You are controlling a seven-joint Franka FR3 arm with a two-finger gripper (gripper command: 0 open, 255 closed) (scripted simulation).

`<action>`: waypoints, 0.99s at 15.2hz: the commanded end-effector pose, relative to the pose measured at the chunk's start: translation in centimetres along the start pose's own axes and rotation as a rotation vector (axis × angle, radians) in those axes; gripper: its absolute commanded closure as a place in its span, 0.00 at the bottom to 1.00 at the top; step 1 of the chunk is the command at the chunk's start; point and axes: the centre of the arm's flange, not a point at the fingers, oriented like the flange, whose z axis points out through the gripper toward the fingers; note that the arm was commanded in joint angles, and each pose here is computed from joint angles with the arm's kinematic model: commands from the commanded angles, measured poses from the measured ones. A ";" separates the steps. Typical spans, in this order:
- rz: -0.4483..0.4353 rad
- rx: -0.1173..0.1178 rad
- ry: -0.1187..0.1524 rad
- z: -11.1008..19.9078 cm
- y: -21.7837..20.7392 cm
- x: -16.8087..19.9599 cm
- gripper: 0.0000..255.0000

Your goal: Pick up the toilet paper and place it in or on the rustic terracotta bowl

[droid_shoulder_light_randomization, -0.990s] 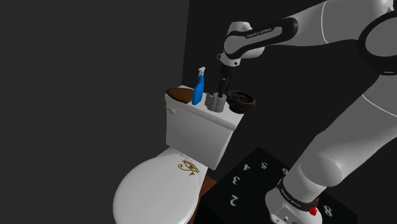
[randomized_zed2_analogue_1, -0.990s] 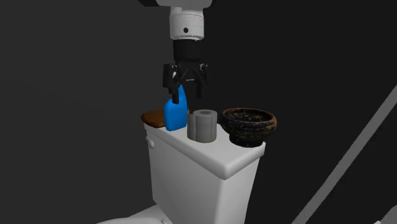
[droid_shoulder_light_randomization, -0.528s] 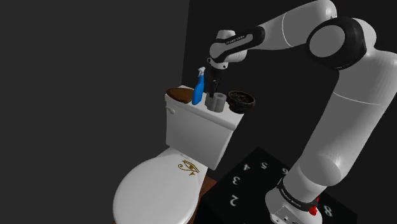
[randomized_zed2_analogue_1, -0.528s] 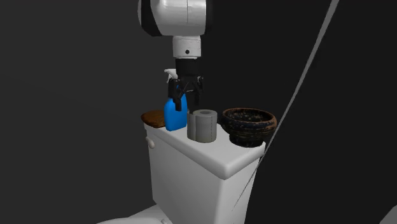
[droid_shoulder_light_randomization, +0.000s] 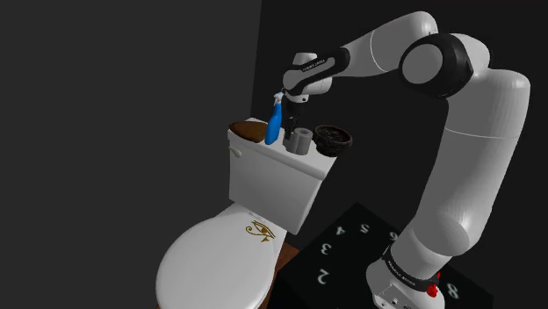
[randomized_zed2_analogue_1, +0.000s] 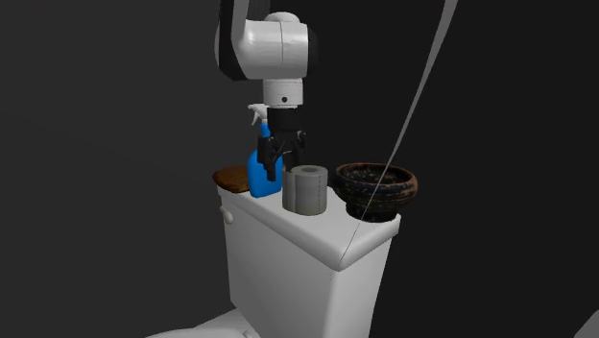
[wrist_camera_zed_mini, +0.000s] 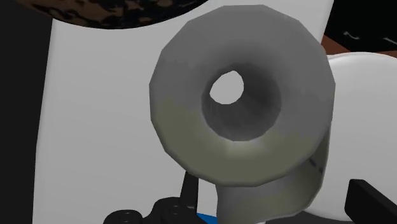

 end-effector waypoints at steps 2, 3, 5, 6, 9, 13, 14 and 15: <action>0.000 0.000 0.000 1.5 0.0 0.1 0.00; 0.000 0.000 0.000 1.5 0.0 0.1 0.00; 0.000 0.000 0.000 1.5 0.0 0.1 0.00; 0.000 0.000 0.000 1.5 0.0 0.1 0.00; 0.000 0.000 0.000 1.5 0.0 0.1 0.00; 0.000 0.000 0.000 0.9 0.1 0.0 1.00; -0.001 0.000 0.000 0.9 0.1 0.2 1.00; -0.001 0.000 0.000 0.9 0.2 0.2 1.00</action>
